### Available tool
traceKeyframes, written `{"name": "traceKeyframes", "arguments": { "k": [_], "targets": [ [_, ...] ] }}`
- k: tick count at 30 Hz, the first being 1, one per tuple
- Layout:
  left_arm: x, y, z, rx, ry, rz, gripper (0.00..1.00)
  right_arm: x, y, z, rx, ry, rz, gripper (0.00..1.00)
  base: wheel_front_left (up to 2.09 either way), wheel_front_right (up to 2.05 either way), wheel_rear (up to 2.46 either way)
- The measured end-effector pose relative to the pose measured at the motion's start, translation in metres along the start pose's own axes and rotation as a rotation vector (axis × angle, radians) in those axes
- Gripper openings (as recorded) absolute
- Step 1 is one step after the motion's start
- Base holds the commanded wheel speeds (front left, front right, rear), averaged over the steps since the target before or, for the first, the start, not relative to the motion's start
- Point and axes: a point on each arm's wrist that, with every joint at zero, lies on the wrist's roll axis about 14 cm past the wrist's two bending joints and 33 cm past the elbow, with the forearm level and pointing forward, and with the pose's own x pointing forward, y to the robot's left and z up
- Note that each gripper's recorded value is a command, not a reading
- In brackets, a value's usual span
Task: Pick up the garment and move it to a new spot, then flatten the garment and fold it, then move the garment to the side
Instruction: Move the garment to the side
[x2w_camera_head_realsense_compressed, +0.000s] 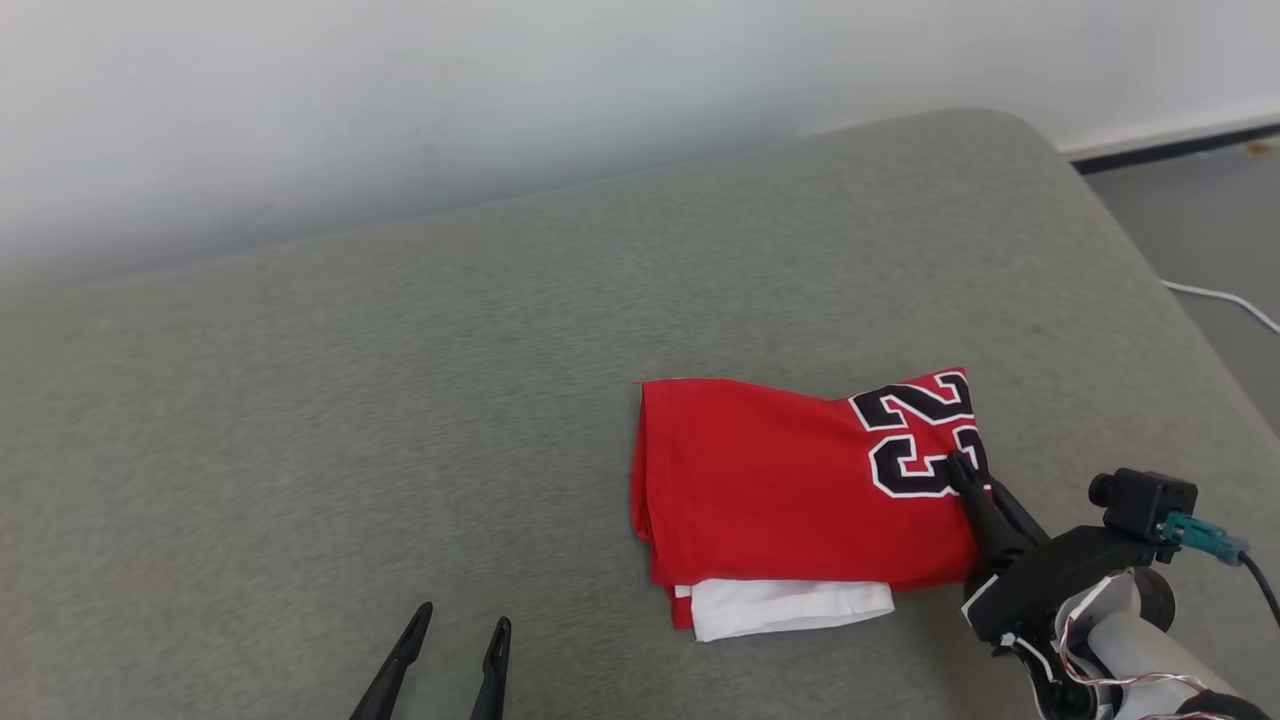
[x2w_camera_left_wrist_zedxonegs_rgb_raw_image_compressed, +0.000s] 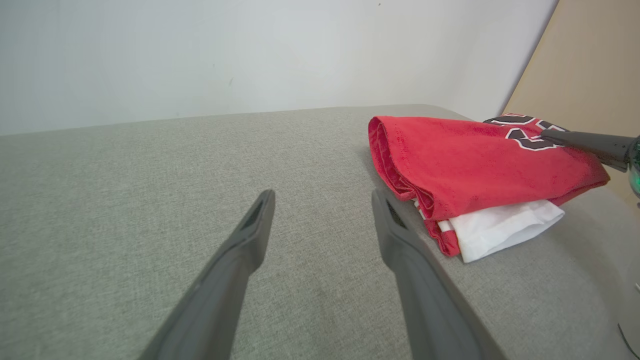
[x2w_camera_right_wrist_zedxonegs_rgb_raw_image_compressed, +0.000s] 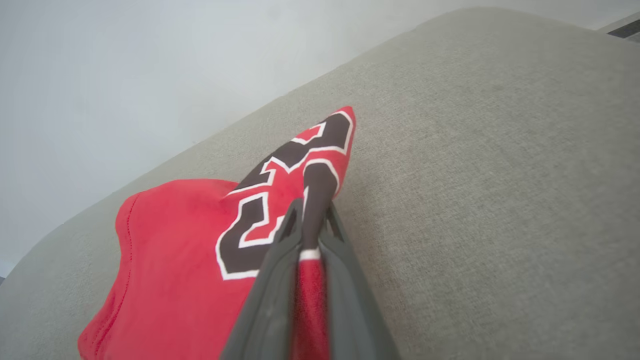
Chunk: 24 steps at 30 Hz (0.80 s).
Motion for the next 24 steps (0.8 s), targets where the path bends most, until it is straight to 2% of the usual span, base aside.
{"name": "traceKeyframes", "arguments": {
  "k": [8,13,17,24],
  "targets": [
    [0.019,-0.031,-0.01,-0.013,0.012,-0.117,1.0,-0.025,-0.021,0.008,0.007,-0.049,-0.082,0.0,0.0,0.0,0.0],
    [0.033,-0.043,-0.016,-0.008,0.01,-0.178,1.0,-0.027,-0.031,0.008,-0.001,-0.048,-0.115,0.0,0.0,0.0,0.0],
    [0.049,-0.047,-0.017,-0.017,-0.009,-0.213,1.0,-0.011,-0.035,0.023,-0.033,-0.066,-0.109,0.0,0.0,0.0,0.0],
    [0.081,-0.044,-0.015,-0.033,-0.062,-0.24,1.0,0.037,-0.044,0.066,-0.158,-0.098,-0.073,0.0,0.0,0.0,0.0]
  ]
}}
